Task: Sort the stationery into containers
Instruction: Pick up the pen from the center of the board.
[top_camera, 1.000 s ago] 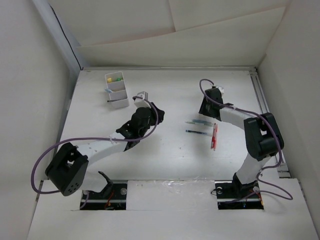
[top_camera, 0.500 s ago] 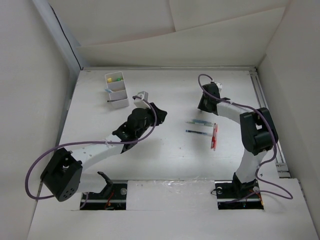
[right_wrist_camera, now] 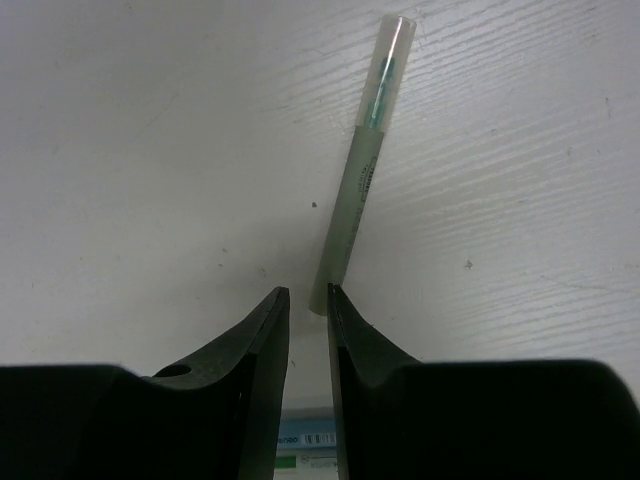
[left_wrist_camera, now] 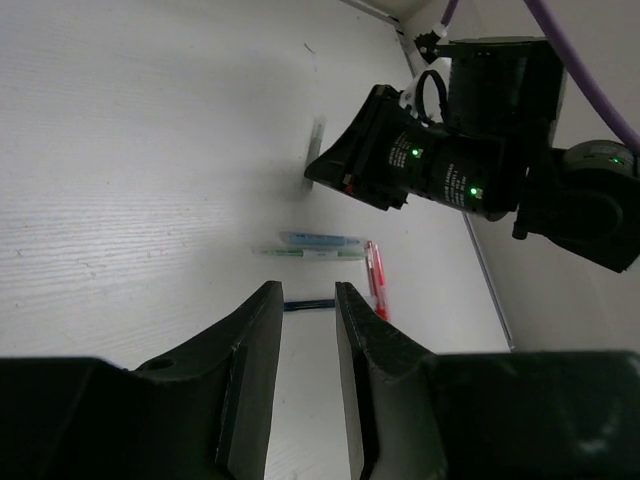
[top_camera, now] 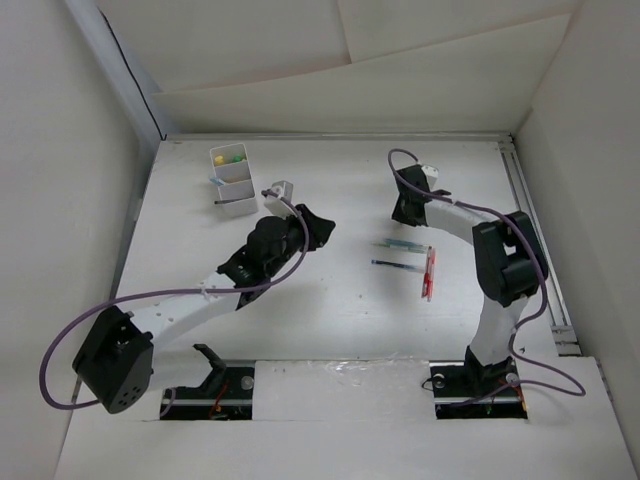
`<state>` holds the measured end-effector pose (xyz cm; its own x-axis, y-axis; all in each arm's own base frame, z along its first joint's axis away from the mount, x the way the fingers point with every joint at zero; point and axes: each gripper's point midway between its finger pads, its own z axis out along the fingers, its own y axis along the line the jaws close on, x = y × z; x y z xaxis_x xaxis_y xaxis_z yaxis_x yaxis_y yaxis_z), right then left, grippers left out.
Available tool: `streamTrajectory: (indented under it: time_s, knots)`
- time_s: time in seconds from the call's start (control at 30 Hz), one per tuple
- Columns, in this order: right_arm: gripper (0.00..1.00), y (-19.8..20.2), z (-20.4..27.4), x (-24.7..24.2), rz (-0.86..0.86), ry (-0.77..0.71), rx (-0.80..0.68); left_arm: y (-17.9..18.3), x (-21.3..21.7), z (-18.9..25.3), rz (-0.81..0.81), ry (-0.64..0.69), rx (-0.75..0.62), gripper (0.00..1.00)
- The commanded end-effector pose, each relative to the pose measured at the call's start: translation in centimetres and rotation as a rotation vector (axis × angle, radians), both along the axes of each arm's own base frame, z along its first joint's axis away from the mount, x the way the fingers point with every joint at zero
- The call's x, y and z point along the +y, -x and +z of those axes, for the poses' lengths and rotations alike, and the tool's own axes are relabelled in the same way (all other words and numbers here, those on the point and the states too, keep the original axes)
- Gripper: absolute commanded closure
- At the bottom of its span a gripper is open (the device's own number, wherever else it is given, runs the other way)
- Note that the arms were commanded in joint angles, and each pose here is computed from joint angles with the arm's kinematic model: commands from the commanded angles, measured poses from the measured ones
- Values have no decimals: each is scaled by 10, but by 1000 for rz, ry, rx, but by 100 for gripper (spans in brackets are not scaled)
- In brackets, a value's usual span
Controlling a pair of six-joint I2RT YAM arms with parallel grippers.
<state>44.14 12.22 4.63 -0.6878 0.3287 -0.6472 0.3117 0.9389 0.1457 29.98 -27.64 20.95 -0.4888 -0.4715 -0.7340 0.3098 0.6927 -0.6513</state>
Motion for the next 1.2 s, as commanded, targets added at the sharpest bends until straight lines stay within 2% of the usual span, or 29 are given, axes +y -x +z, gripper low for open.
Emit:
streamTrajectory:
  time_s: [0.0, 0.23, 0.4, 0.53, 0.67, 0.87, 1.17]
  knots:
    - [72, -8, 12, 4, -40, 22, -11, 7, 0, 21, -36, 51, -49, 75]
    - [72, 2, 6, 11, -77, 21, 11, 13, 10, 32, -39, 84, -71, 75]
    - [60, 4, 7, 16, -78, -68, -19, 18, 11, 37, -47, 104, -77, 74]
    - [60, -3, 12, 4, -130, -57, -2, 20, 13, 44, -48, 115, -92, 74]
    - [60, 0, 5, 7, -143, -111, 13, 22, 17, 48, -39, 124, -104, 73]
    - [65, 5, 7, 1, -188, -92, 1, 25, 19, 51, -39, 133, -115, 72]
    - [68, 4, 0, 14, -164, -128, 20, 23, 16, 42, -48, 116, -93, 72]
